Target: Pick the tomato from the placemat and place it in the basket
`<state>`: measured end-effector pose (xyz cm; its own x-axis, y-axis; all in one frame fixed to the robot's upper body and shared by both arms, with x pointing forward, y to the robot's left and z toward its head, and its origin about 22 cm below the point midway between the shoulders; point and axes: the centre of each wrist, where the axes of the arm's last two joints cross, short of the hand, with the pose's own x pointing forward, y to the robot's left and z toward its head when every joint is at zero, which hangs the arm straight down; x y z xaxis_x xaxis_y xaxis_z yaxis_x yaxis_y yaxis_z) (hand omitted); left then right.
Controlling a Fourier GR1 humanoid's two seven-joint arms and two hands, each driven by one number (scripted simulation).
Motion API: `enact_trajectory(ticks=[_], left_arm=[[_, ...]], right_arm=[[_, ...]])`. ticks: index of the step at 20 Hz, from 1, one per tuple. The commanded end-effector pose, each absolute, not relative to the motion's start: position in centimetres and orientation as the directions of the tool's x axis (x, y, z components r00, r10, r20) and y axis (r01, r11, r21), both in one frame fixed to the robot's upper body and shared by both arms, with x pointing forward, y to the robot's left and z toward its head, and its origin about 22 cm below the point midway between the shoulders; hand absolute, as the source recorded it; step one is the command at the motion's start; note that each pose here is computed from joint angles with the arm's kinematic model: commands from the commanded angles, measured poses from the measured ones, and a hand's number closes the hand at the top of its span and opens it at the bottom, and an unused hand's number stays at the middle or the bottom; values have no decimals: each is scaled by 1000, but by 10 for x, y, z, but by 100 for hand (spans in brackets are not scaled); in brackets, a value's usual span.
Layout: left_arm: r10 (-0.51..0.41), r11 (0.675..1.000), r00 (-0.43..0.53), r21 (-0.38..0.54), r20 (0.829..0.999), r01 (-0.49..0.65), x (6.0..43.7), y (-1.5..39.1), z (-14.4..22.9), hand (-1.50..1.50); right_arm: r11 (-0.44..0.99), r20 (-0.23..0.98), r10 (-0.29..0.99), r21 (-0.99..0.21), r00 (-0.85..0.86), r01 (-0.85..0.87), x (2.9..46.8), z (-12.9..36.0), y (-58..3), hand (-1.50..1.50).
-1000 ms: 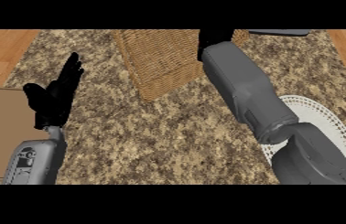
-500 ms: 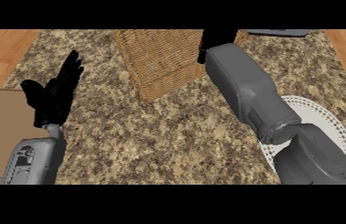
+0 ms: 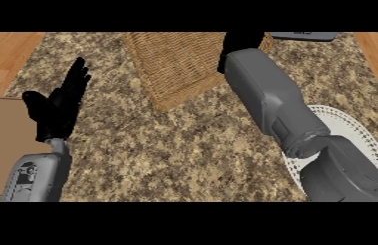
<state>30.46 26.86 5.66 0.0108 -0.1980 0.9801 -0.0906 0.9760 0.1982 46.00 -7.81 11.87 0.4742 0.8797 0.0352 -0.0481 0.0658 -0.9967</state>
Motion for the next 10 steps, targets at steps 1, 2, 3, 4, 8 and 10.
enact_trajectory(ticks=[1,2,3,4,8,10], left_arm=[[-194,978,3,193,981,-84,303,262,54,0],[-197,977,22,198,980,-74,304,275,50,0],[-200,975,29,202,979,-87,301,269,48,0],[-190,976,24,192,981,-101,306,265,59,0],[-198,974,22,199,980,-104,304,262,48,0],[-197,975,33,199,980,-93,304,279,63,0]], right_arm=[[98,71,860,-995,505,-28,450,95,-68,-150],[121,117,859,-992,498,23,455,103,-77,-150],[143,152,867,-988,474,57,455,101,-79,-150],[179,208,859,-978,468,106,454,106,-72,-150],[294,377,824,-922,422,250,457,121,-68,-150],[343,467,786,-875,406,342,464,129,-90,-150]])
